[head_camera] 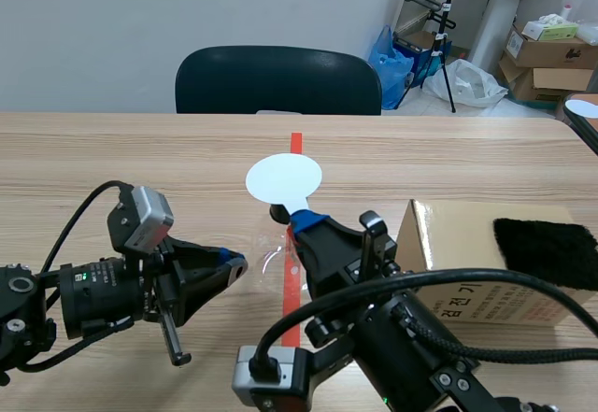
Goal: Do the electroscope experiment
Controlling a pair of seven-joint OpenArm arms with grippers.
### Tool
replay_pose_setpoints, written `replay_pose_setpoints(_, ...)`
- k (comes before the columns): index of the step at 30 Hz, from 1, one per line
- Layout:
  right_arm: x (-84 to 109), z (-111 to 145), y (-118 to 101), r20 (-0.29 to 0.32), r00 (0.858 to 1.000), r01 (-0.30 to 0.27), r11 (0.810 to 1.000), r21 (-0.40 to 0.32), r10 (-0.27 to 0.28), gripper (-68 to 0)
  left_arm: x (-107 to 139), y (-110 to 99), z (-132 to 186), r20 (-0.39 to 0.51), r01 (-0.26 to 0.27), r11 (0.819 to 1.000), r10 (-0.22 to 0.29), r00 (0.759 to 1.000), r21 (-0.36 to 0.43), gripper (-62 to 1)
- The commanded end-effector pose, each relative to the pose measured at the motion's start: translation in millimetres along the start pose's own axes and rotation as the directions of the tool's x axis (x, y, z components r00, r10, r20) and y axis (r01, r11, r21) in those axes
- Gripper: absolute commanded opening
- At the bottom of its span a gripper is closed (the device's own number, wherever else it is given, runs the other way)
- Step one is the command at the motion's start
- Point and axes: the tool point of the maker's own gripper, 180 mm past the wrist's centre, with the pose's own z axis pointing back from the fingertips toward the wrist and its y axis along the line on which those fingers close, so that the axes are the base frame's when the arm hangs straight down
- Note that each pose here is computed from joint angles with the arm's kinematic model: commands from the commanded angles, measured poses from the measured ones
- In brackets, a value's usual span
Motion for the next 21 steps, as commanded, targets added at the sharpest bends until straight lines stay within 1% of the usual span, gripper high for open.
replay_pose_setpoints(1, -7.1, -2, -9, -0.012, 1.000, -0.017, 0.999, -0.032, 0.016, -66.5, 17, 3, -3, 0.058, 0.013, 1.000, -0.013, 0.998, 0.004, -58.0)
replay_pose_setpoints(8, -8.0, -2, -9, -0.017, 1.000, -0.017, 0.999, -0.032, 0.016, -66.5, 17, 3, -3, 0.058, 0.012, 1.000, -0.013, 0.998, 0.004, -58.0)
replay_pose_setpoints(10, -15.2, -2, -9, -0.057, 0.998, -0.017, 0.999, -0.032, 0.015, -66.5, 17, 3, -3, 0.058, 0.012, 1.000, -0.013, 0.998, 0.004, -58.0)
replay_pose_setpoints(13, -29.7, 0, -9, -0.138, 0.990, -0.017, 0.999, -0.032, 0.012, -66.5, 17, 3, -3, 0.058, 0.012, 1.000, -0.013, 0.998, 0.004, -57.9)
replay_pose_setpoints(15, -39.8, 1, -9, -0.194, 0.981, -0.017, 0.999, -0.032, 0.010, -66.5, 17, 3, -3, 0.058, 0.012, 1.000, -0.013, 0.998, 0.004, -58.0)
replay_pose_setpoints(17, -50.1, 4, -10, -0.251, 0.968, -0.017, 0.999, -0.032, 0.008, -66.5, 17, 3, -3, 0.057, 0.013, 1.000, -0.013, 0.998, 0.004, -57.9)
replay_pose_setpoints(21, -70.7, 10, -10, -0.365, 0.931, -0.017, 0.999, -0.032, 0.004, -66.5, 16, 3, -3, 0.056, 0.013, 1.000, -0.013, 0.998, 0.004, -58.0)
